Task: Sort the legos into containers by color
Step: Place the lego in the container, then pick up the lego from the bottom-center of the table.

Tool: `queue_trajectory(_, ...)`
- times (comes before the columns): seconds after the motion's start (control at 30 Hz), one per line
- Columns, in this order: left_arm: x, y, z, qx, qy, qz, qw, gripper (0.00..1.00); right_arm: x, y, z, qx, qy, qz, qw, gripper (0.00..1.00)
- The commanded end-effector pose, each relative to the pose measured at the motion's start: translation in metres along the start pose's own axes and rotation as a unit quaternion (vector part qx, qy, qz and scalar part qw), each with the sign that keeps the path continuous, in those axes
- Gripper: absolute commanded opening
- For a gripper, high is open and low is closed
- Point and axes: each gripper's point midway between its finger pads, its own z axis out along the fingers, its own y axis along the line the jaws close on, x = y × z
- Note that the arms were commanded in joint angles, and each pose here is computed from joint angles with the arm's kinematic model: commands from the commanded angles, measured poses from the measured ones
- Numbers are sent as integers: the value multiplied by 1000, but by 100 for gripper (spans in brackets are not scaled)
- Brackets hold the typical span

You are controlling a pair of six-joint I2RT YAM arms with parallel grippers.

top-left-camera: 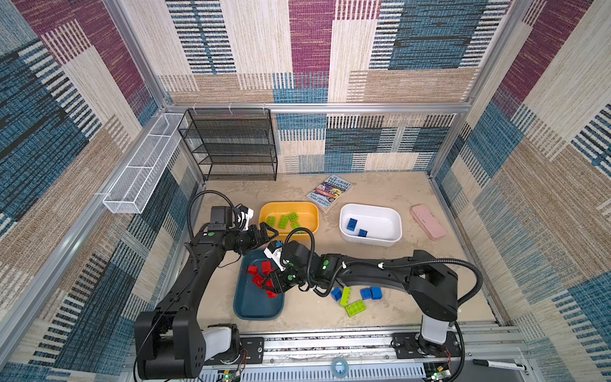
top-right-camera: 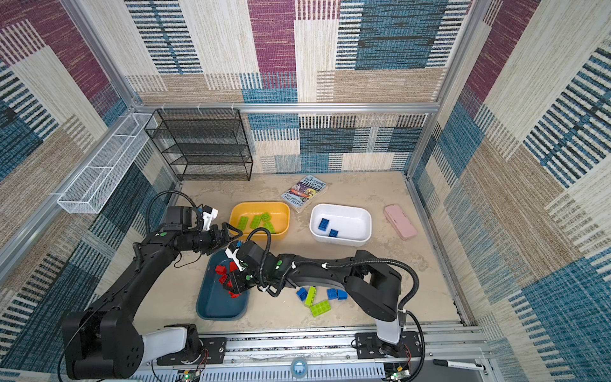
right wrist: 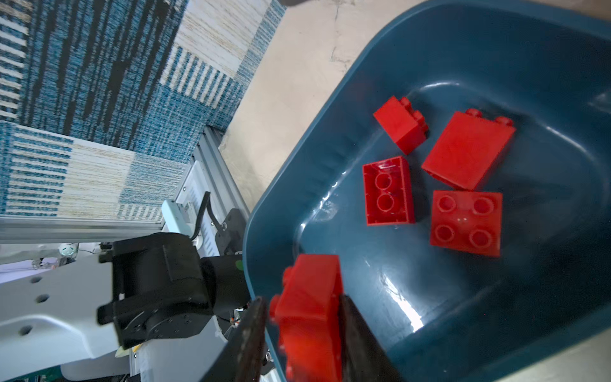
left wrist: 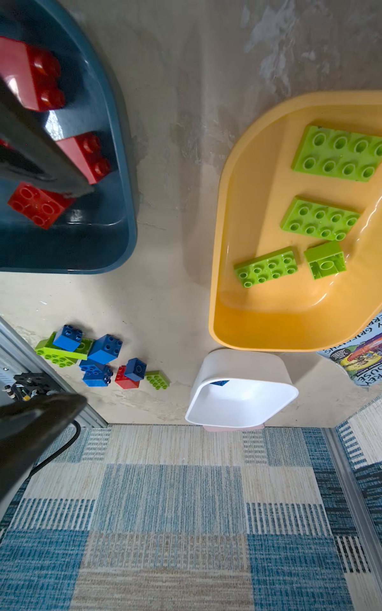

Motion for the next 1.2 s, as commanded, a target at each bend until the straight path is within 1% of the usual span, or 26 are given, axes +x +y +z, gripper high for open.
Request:
queue_trajectory(0.0, 2, 5, -1, -13, 1, -5, 1000, 95, -4, -16, 2, 42, -11, -4, 999, 54)
queue_trajectory(0.13, 2, 6, -1, -15, 1, -8, 1000, 95, -13, -10, -6, 46, -26, -13, 999, 60)
queue_trajectory(0.23, 2, 4, -2, -13, 3, -5, 1000, 95, -18, -9, -30, 63, -40, -34, 997, 63)
queue_trajectory(0.33, 2, 3, -2, -13, 5, -5, 1000, 95, -8, -22, -58, 95, -32, -33, 994, 69)
queue_trajectory(0.4, 2, 1, -2, -8, 7, -6, 1000, 95, 4, -35, -76, 116, -22, -14, 993, 75)
queue_trajectory(0.47, 2, -2, -3, 1, 7, -9, 1000, 95, 21, -58, -95, 153, -2, 27, 988, 79)
queue_trajectory(0.53, 2, -5, -4, 7, 6, -9, 1000, 95, 33, -77, -117, 193, -2, 67, 979, 86)
queue_trajectory(0.57, 2, -5, -4, 7, 6, -10, 1000, 95, 39, -86, -129, 209, -3, 89, 974, 92)
queue_trajectory(0.6, 3, -5, -4, 7, 6, -10, 1000, 95, 44, -92, -137, 223, -4, 102, 969, 96)
queue_trajectory(0.63, 4, -6, -4, 10, 8, -9, 1000, 95, 47, -97, -147, 238, -9, 105, 966, 98)
queue_trajectory(0.73, 7, -6, -2, 15, 14, -12, 1000, 95, 54, -120, -165, 281, -4, 86, 956, 99)
queue_trajectory(0.8, 9, -5, -1, 17, 18, -12, 1000, 95, 55, -143, -176, 323, 3, 63, 944, 98)
queue_trajectory(0.83, 10, -5, -1, 18, 19, -13, 1000, 95, 56, -156, -180, 347, 9, 46, 937, 96)
queue_trajectory(0.9, 12, -6, -1, 21, 21, -13, 999, 95, 59, -174, -183, 373, 25, 24, 927, 95)
queue_trajectory(1.03, 16, -9, -2, 32, 24, -11, 999, 95, 57, -192, -178, 386, 36, -11, 922, 92)
queue_trajectory(1.17, 16, -8, -2, 30, 25, -12, 999, 95, 60, -202, -164, 362, 48, -18, 931, 87)
